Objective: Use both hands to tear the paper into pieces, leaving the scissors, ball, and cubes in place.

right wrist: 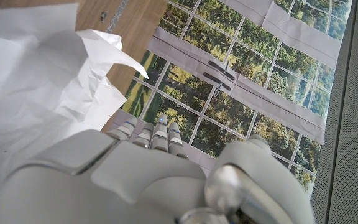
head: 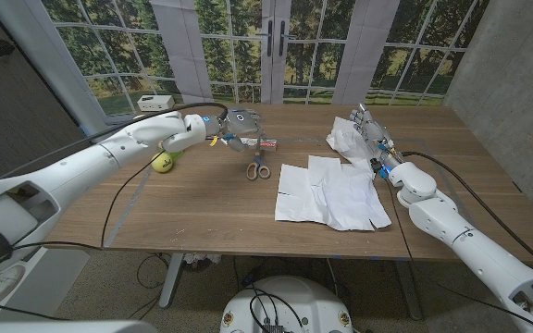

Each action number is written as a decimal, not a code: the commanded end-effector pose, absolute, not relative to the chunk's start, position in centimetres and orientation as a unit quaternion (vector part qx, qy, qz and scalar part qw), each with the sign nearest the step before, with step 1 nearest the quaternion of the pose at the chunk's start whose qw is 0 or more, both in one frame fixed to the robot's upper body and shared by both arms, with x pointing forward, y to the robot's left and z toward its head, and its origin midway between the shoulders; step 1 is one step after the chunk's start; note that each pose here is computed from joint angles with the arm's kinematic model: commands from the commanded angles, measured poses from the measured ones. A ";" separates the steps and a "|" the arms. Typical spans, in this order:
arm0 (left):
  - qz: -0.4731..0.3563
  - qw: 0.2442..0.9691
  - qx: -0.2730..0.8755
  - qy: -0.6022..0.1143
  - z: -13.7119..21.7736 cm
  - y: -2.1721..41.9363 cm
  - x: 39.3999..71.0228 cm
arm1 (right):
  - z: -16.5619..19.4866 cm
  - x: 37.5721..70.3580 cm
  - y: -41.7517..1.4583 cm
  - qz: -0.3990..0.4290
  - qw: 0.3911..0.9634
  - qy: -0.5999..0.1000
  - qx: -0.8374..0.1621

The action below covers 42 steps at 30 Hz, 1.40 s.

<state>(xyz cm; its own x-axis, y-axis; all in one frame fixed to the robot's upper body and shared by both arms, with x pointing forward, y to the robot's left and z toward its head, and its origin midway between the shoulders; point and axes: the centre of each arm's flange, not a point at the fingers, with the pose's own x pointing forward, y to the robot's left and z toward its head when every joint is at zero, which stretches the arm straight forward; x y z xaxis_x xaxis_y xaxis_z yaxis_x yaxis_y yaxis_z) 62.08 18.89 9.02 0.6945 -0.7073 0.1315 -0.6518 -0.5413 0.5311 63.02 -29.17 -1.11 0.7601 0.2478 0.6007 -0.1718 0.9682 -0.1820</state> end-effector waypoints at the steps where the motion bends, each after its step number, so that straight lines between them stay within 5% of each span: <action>1: -0.059 0.268 0.886 -0.375 9.0 18.8 62.4 | -1.4 63.1 -29.2 0.109 0.938 -0.325 -0.057; 42: -0.098 0.252 0.889 -0.371 8.7 18.3 63.5 | -1.3 62.8 -29.5 0.091 0.939 -0.323 -0.073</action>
<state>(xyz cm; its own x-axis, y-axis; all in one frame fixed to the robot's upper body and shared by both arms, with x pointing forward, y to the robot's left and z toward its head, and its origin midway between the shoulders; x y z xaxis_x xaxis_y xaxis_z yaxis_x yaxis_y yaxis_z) 63.21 18.35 8.85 0.7083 -0.7055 0.0218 -0.6133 -0.5998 0.5138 62.85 -29.37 -1.43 0.7721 0.2236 0.5949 -0.1335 0.9722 -0.1923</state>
